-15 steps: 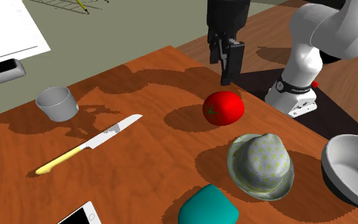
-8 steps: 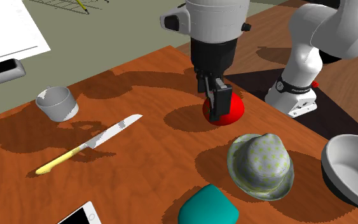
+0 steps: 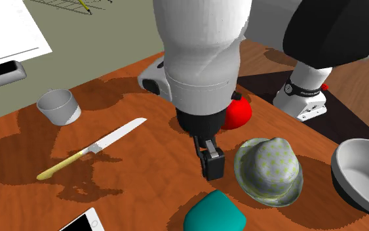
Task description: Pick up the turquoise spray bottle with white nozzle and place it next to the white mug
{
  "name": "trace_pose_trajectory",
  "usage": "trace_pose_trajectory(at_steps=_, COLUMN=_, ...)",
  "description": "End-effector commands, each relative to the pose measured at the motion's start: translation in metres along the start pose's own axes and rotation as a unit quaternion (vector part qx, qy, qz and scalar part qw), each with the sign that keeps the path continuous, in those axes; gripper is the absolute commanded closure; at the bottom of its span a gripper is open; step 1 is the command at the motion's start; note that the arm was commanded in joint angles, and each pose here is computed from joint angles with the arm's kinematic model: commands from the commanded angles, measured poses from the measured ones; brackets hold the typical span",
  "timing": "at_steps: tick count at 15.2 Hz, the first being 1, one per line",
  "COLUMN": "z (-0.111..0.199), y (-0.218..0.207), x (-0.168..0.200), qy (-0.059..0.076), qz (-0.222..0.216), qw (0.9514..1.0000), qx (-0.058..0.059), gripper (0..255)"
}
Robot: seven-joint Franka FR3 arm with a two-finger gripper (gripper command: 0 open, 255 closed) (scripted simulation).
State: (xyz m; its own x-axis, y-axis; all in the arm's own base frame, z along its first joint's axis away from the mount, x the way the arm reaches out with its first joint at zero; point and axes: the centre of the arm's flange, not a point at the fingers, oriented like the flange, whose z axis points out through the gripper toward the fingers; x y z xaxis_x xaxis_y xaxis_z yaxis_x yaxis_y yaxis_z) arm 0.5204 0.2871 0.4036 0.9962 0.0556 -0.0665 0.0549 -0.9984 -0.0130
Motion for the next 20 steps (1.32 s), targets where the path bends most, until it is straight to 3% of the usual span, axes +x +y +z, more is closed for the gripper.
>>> trace_pose_trajectory(at_steps=1, z=0.011, y=-0.022, x=0.017, qy=-0.001, qz=-0.007, qw=1.0, qx=-0.002, gripper=0)
trace_pose_trajectory(at_steps=15, z=0.085, y=-0.17, x=0.104, qy=-0.007, qz=-0.058, qw=0.9981, qx=-0.017, gripper=0)
trace_pose_trajectory(at_steps=20, z=0.112, y=-0.169, x=0.103, qy=-0.007, qz=-0.058, qw=0.9981, qx=-0.017, gripper=0)
